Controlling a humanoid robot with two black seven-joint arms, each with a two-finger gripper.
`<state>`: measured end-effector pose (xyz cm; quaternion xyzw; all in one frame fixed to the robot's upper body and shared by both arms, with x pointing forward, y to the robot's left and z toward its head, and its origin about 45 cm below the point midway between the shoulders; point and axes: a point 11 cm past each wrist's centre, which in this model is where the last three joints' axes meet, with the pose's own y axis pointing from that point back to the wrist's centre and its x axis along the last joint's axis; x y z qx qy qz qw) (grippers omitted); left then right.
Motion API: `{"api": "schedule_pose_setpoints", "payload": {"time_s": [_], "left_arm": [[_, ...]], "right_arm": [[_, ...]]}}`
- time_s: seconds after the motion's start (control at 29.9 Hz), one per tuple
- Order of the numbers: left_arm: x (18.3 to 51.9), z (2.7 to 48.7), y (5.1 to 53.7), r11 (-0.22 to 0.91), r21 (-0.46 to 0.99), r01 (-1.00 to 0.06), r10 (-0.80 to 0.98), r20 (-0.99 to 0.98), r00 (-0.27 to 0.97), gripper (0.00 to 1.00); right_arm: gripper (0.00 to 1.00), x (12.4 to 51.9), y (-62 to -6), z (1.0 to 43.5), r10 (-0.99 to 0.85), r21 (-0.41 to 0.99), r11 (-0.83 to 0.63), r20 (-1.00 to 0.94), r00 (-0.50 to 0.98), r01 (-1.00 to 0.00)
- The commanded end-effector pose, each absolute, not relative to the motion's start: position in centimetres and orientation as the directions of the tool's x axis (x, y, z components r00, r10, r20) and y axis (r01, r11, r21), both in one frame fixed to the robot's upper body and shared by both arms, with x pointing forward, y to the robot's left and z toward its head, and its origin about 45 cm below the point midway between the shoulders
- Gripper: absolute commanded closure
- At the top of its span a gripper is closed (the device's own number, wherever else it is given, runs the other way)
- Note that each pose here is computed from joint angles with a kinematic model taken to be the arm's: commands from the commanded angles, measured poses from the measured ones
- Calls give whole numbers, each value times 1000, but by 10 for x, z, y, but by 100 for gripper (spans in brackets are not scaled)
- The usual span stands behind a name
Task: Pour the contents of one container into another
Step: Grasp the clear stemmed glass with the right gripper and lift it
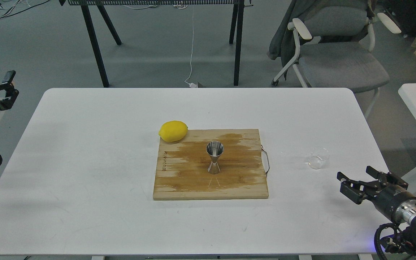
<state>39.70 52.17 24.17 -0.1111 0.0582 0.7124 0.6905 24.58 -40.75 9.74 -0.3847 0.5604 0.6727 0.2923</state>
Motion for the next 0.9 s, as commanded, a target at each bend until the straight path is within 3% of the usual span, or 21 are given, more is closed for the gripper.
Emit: {"api": "schedule_pose_setpoints", "payload": {"time_s": [0.0,0.43,0.87], "left_arm": [[395,238,522,-41,-63,-997,971,-239,-25,11],[393,232,520,-40,-51,-998,969,-246,-27,11],[390,222,518,-40,-34,-999,967,-253,-30,11]], "right_arm": [[2,251,-398,87,-20,577,-194,-811,-585,-793],[1,273,-370,79,-81,688,-192,-721,-688,-700],[2,305,-360,81,-120,701,-157,-713,-691,-696]]}}
